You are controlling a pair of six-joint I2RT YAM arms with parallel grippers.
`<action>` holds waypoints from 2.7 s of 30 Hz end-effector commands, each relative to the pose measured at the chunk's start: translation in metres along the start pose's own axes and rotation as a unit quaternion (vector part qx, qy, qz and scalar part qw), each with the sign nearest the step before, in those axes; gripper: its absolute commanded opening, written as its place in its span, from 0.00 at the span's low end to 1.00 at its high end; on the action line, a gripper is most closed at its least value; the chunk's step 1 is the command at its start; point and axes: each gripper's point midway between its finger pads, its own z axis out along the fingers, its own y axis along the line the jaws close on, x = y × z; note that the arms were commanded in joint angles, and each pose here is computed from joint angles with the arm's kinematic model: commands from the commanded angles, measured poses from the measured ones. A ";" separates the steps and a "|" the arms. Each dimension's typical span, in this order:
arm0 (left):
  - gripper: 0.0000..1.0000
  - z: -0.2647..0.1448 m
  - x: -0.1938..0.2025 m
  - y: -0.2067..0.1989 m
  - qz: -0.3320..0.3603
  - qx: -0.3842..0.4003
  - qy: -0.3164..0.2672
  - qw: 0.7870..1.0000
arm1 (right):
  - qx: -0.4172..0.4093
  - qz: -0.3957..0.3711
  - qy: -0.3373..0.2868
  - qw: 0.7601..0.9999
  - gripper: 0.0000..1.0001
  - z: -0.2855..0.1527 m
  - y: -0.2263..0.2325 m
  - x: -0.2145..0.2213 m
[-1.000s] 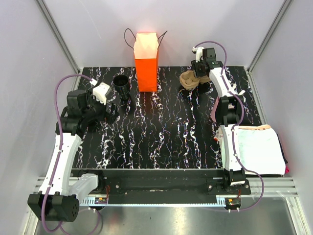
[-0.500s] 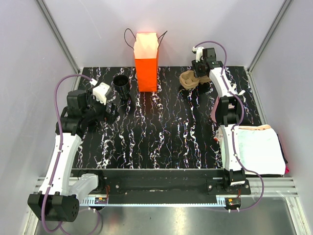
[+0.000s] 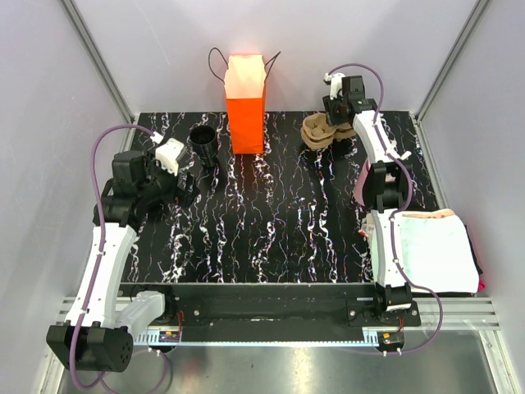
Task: Pack the takeout coffee
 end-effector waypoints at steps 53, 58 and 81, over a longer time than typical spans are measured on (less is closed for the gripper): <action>0.99 0.000 -0.013 0.000 0.008 0.005 -0.027 1.000 | -0.014 -0.053 0.013 0.998 0.68 -0.010 0.045 -0.005; 0.99 0.002 -0.011 -0.001 0.007 0.008 -0.024 1.000 | -0.017 -0.055 0.016 0.998 0.65 -0.018 0.045 -0.008; 0.99 -0.003 -0.067 -0.003 0.113 0.019 -0.070 0.991 | -0.010 -0.056 -0.060 0.997 0.48 -0.131 0.040 -0.083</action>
